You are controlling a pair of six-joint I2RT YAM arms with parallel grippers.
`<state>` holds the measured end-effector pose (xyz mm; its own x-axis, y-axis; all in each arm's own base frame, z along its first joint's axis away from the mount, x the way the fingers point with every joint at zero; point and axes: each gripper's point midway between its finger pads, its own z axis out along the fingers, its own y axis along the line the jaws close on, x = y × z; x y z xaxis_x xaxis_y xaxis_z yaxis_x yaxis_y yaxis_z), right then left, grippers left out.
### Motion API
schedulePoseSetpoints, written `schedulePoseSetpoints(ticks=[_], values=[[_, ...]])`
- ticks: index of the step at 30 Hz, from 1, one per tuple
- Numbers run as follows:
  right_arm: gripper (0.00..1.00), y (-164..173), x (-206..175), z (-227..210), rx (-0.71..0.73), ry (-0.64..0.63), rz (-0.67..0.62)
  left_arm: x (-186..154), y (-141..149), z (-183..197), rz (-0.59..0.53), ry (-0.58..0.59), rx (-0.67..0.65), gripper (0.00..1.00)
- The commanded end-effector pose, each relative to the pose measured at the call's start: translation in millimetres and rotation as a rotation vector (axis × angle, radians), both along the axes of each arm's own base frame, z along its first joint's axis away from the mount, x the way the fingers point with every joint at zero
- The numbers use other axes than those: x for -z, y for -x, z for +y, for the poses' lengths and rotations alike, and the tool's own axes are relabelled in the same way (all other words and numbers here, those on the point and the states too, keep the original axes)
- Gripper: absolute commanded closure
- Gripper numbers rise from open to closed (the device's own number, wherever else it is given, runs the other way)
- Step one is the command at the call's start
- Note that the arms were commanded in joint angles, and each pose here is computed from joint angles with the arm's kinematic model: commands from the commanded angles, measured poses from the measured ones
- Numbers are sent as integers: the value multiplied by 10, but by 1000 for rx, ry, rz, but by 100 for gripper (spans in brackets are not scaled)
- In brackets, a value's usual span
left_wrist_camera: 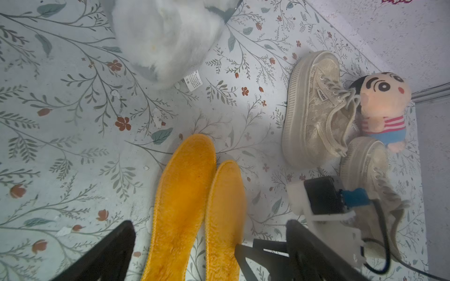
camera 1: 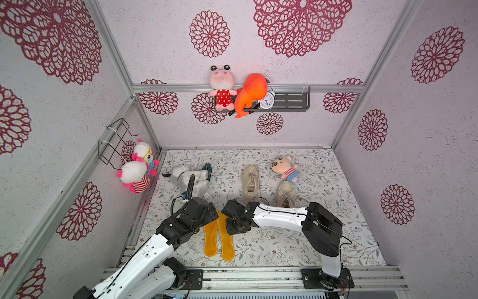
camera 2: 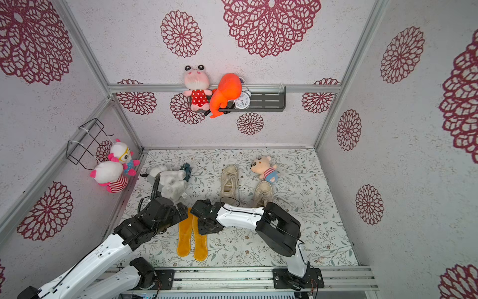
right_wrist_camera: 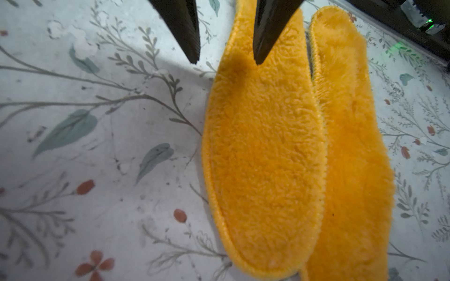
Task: Remove the insole from the shoe
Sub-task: Place the insole at the center of the board.
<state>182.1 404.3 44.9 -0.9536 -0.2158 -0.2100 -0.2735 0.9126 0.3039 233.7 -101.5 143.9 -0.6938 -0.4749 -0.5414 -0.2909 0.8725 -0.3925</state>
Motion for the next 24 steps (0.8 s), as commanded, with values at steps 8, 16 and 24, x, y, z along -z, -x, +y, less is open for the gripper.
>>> schedulePoseSetpoints(ticks=[8, 16, 24], values=[[75, 63, 144, 137, 23, -74, 68, 4, -23, 29, -8, 26, -28, 0], [100, -66, 111, -47, 149, -88, 50, -2, -31, 54, -13, 21, -38, 0], [100, -209, -42, -151, 255, -143, 6, 16, -45, 57, -9, 16, -42, 0]])
